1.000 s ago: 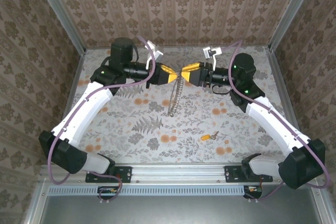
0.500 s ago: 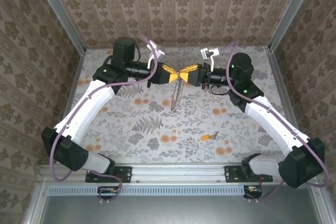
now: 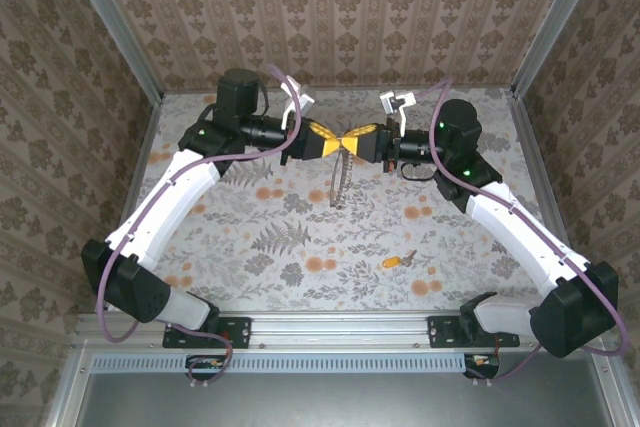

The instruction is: Put the keys on the keyring

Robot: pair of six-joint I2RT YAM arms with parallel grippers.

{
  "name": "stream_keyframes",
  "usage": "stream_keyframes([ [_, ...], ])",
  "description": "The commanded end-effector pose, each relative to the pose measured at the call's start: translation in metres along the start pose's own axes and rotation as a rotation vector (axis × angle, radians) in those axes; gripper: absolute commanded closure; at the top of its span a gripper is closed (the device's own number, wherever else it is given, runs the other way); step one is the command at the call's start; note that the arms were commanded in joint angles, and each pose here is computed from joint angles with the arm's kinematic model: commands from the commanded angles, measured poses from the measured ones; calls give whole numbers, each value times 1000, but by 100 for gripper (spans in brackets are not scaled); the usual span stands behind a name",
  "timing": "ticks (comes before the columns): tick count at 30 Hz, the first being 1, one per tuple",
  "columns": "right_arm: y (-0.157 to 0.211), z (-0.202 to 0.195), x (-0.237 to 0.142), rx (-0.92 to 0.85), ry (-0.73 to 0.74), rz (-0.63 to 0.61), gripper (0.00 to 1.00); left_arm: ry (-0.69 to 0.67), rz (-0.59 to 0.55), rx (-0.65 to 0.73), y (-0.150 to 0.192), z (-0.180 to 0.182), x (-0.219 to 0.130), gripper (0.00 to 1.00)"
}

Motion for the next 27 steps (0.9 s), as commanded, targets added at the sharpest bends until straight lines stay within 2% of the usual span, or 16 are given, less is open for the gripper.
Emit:
stream_keyframes([
  [1, -16, 4, 0, -64, 25, -37, 100, -84, -68, 47, -19, -1, -9, 77],
  [3, -21, 5, -2, -88, 45, -67, 100, -146, -125, 35, -25, 3, -18, 60],
  [4, -24, 5, -4, -100, 50, -81, 100, -164, -156, 37, -28, 3, -22, 55],
  [8, -35, 10, -8, -139, 63, -162, 100, -229, -297, 20, -35, 4, -40, 51],
  [15, -54, 17, -16, -162, 68, -328, 100, -198, -438, -9, -35, -8, -45, 59],
  [22, -68, 18, -19, -153, 83, -463, 100, -146, -481, 7, -36, -24, -32, 69],
  [27, -73, 21, -17, -142, 77, -509, 100, -103, -529, 12, -42, -30, -27, 74],
])
Point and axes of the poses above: each hand's point on the last joint's axis, 136 mm out from that joint toward the fingers, its own x axis out along the fingers, its own z axis along the line the jaws close on, y = z × x, the point moved 5 cm from there along -x, back along the fingers, and after that the axes turned 12 degrees about -x, right-handed, at the moved point
